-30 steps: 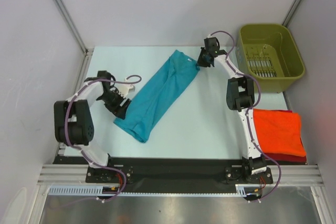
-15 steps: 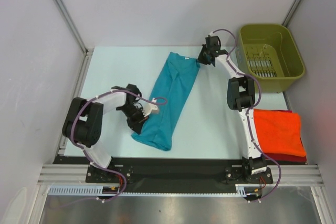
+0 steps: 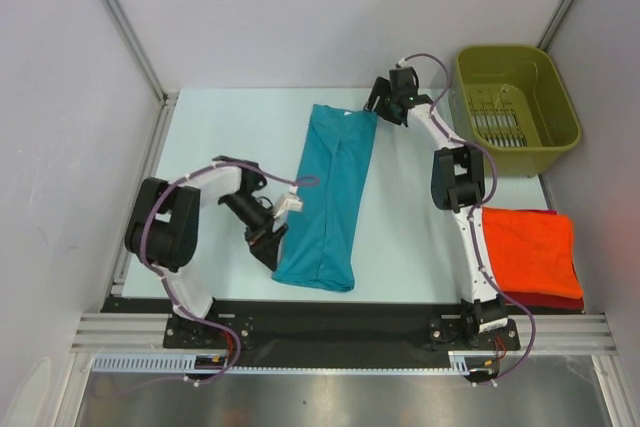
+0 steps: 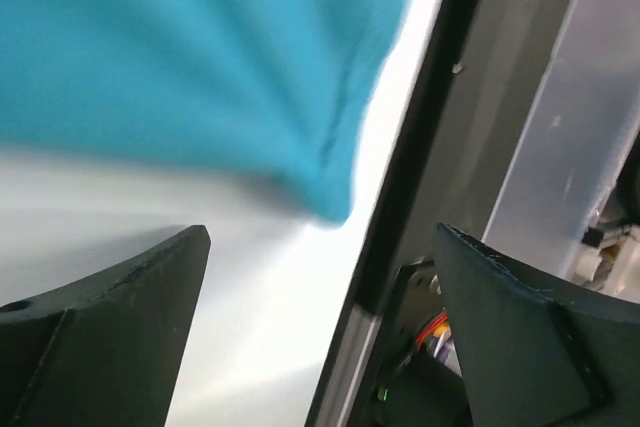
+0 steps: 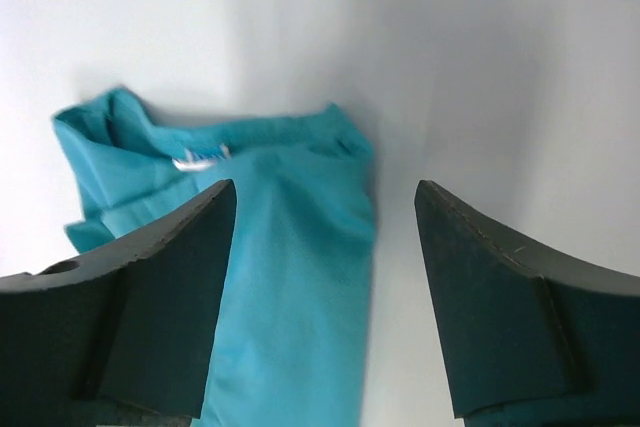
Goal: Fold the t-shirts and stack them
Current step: Fold the tshirt
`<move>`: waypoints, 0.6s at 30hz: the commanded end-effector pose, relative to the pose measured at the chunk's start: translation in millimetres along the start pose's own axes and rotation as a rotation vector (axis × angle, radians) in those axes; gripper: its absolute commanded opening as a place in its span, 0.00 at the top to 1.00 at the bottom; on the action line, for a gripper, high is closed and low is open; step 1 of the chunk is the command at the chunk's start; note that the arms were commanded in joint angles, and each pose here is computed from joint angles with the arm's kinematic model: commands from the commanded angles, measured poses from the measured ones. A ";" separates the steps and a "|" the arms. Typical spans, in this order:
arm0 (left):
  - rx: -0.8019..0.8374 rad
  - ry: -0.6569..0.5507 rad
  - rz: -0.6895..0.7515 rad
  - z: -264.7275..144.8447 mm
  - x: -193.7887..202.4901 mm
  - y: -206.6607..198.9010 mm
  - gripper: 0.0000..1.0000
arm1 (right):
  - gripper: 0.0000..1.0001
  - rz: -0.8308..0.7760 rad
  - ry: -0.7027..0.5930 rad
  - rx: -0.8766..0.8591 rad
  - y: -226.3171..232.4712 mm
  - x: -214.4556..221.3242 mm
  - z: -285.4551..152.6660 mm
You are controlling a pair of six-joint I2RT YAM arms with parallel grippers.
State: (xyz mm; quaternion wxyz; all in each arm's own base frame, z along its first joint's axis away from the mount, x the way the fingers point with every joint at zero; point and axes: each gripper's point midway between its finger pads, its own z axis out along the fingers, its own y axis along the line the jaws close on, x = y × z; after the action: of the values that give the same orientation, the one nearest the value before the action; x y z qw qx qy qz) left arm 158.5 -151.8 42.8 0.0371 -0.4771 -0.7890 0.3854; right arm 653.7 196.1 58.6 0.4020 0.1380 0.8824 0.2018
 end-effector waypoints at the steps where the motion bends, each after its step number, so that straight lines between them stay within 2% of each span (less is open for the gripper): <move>1: -0.134 -0.052 0.088 -62.9 -17.7 21.8 0.00 | 0.23 -0.053 -0.148 0.030 20.2 -72.5 -72.4; 2: -0.213 -0.081 0.089 -78.0 -30.9 34.9 0.00 | 0.23 -0.056 -0.185 0.020 31.4 -91.5 -104.2; 3: -0.304 -0.104 0.096 -94.1 -45.2 48.6 0.00 | 0.23 -0.070 -0.181 0.035 30.2 -90.8 -116.3; 4: -0.434 -0.137 0.126 -121.2 -71.8 64.8 0.00 | 0.23 -0.082 -0.122 0.086 14.7 -65.8 -121.5; 6: -0.651 -0.305 0.112 -162.1 -136.8 97.7 0.04 | 0.24 -0.101 -0.156 0.079 27.0 -69.8 -171.7; 7: -0.744 -0.409 0.092 -181.1 -169.0 112.2 0.11 | 0.25 -0.119 -0.076 0.102 10.3 -20.1 -166.1; 8: -0.773 -0.467 0.103 -188.8 -191.6 116.3 0.12 | 0.25 -0.127 -0.071 0.088 12.4 -6.2 -175.4; 9: -0.795 -0.528 0.150 -196.6 -224.6 110.2 0.16 | 0.27 -0.125 -0.118 0.055 22.3 -8.8 -206.1; 10: -0.779 -0.553 0.131 -186.1 -241.8 119.2 0.21 | 0.27 -0.105 -0.085 0.061 11.2 23.9 -205.3; 11: -0.809 -0.582 0.164 -188.2 -262.6 123.4 0.21 | 0.29 -0.078 -0.086 0.052 7.8 32.1 -214.2; 12: -0.814 -0.586 0.207 -177.8 -290.4 124.4 0.22 | 0.36 -0.053 -0.094 0.002 15.6 34.1 -229.0; 13: -0.820 -0.602 0.219 -174.9 -305.5 125.4 0.32 | 0.37 -0.012 -0.115 -0.044 22.1 34.5 -232.0; 14: -0.811 -0.609 0.219 -170.2 -316.0 127.5 0.39 | 0.39 0.004 -0.077 -0.050 13.8 52.3 -230.8; 15: -0.798 -0.652 0.256 -176.4 -339.7 116.6 0.46 | 0.48 0.020 -0.067 -0.059 14.9 56.1 -233.9; 16: -0.760 -0.646 0.225 -159.9 -345.8 129.6 0.63 | 0.55 0.030 -0.034 -0.067 14.8 63.8 -235.3; 17: -0.735 -0.650 0.220 -155.0 -352.1 130.2 0.74 | 0.63 0.046 -0.017 -0.055 10.9 70.0 -235.8; 18: -0.727 -0.656 0.218 -148.0 -365.2 137.0 0.85 | 0.76 0.048 -0.015 -0.044 7.9 72.8 -236.2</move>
State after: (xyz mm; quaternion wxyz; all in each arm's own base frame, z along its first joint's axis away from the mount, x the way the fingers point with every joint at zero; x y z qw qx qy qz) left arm 497.9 -292.4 166.5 -0.4046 -0.4286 -0.7849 0.1912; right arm 426.5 173.5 162.4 0.4147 0.1226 0.8774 0.2076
